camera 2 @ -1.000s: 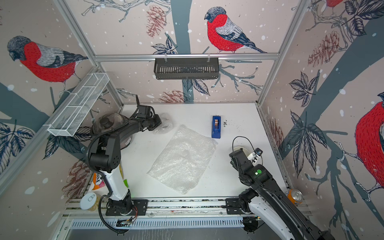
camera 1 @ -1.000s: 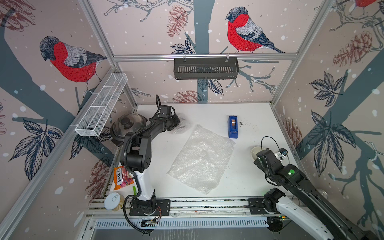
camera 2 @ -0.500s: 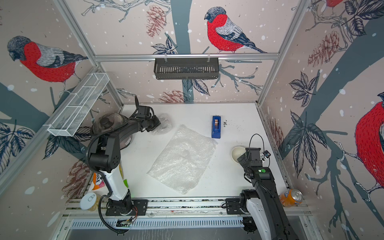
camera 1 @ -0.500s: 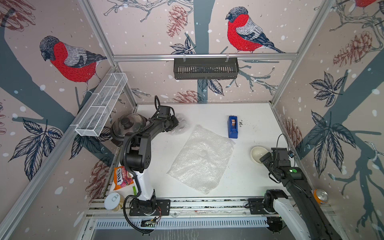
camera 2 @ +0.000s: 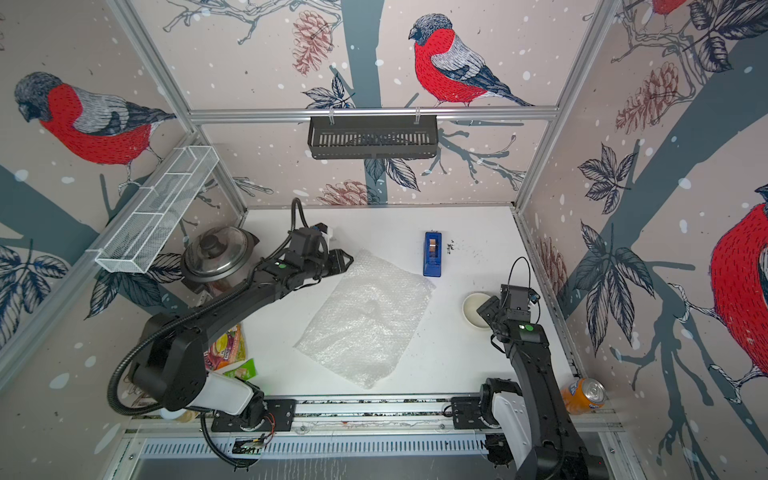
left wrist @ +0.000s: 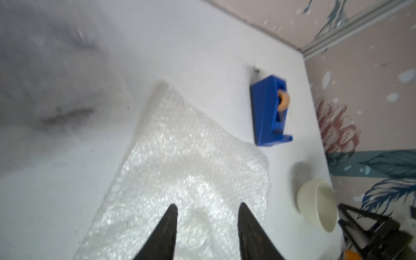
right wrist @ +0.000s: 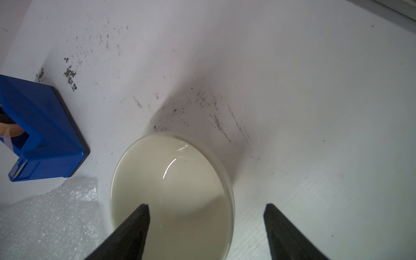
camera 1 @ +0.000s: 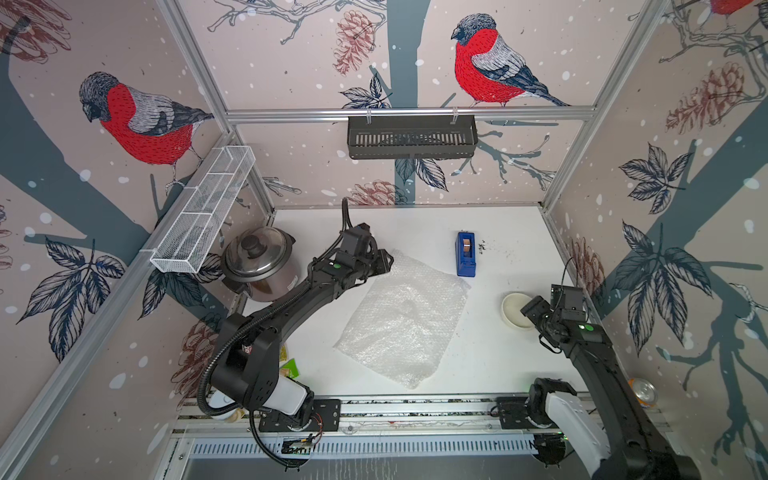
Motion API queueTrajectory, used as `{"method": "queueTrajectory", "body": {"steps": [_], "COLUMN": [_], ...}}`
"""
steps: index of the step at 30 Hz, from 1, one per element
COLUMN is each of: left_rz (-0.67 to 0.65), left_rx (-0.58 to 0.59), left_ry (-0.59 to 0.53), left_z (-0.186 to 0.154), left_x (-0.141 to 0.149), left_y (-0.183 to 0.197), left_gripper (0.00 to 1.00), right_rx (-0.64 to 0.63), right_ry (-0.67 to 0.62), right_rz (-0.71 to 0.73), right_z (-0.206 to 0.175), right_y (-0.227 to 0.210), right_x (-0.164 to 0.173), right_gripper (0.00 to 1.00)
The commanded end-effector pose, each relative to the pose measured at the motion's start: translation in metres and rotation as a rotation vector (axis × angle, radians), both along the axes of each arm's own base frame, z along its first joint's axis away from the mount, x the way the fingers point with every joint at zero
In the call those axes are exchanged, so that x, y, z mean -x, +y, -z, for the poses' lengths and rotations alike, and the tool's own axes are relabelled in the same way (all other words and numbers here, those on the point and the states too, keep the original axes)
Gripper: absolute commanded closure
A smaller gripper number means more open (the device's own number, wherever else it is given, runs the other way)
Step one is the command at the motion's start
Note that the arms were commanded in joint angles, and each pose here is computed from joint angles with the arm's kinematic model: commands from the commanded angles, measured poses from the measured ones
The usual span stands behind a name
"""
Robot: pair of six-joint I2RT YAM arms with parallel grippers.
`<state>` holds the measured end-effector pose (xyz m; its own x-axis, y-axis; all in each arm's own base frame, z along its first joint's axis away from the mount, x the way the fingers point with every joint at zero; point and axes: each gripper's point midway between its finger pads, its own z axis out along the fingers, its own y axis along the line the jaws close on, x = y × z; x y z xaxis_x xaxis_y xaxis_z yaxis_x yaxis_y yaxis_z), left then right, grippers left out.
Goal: Wrap bowls in bubble wrap
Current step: Pick up the bowl from the center of the board, then place the bowl on the bubble wrap.
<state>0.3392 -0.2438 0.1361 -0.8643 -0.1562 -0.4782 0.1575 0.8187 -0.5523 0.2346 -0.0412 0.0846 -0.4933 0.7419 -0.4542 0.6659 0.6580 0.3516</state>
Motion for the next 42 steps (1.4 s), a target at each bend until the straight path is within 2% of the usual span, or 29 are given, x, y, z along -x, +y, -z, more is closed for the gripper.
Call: {"method": "queueTrajectory", "body": {"steps": [1,3,6,8,10,11,14,18,20,22,25,27,31,36,42], "left_rz": [0.116,0.126,0.1,0.075,0.046,0.021,-0.09,-0.139,-0.131,-0.12,-0.11,-0.123,-0.17,-0.194,-0.121], "left_rx": [0.016,-0.018,-0.049,-0.065,-0.073,-0.08,-0.103,-0.037,-0.005,0.013,0.009,-0.028,-0.079,-0.033,0.027], "left_ry": [0.086,0.146,0.225,0.247,0.254,0.253,0.249,0.244,0.221,0.187,0.121,0.084,0.042,0.041,0.071], "left_z": [0.032,0.059,0.089,0.101,0.107,0.109,0.114,0.102,0.087,0.068,0.038,0.026,0.015,0.016,0.023], "left_x": [0.034,0.046,0.05,0.048,0.044,0.04,0.024,0.006,0.001,0.002,0.013,0.025,0.045,0.054,0.052], "left_y": [-0.028,-0.031,-0.028,-0.026,-0.025,-0.023,-0.013,-0.019,-0.024,-0.027,-0.016,0.002,0.04,0.065,0.046], "left_gripper": [0.57,0.59,0.67,0.71,0.75,0.77,0.85,0.88,0.85,0.77,0.65,0.61,0.55,0.55,0.5], "right_rx": [-0.012,-0.019,-0.026,-0.038,-0.049,-0.045,-0.006,0.039,0.038,0.009,-0.011,-0.014,-0.006,0.019,0.027], "right_ry": [-0.008,0.008,0.024,0.026,0.021,0.01,-0.052,-0.166,-0.204,-0.219,-0.206,-0.179,-0.133,-0.072,0.022], "right_rz": [-0.003,0.008,0.001,-0.018,-0.037,-0.047,-0.122,-0.326,-0.422,-0.515,-0.701,-0.798,-0.916,-0.952,-0.966], "right_z": [0.006,0.013,0.018,0.017,0.013,0.008,-0.021,-0.075,-0.094,-0.1,-0.096,-0.088,-0.07,-0.04,0.005], "right_y": [-0.003,-0.006,-0.006,-0.004,0.0,0.002,0.018,0.084,0.122,0.162,0.23,0.269,0.322,0.344,0.346], "right_x": [-0.006,-0.004,-0.004,-0.006,-0.009,-0.011,-0.021,-0.03,-0.025,-0.017,-0.004,-0.002,-0.01,-0.035,-0.051], "right_gripper": [0.34,0.46,0.66,0.78,0.96,0.99,1.0,1.0,1.0,1.0,1.0,1.0,1.0,1.0,1.0]}}
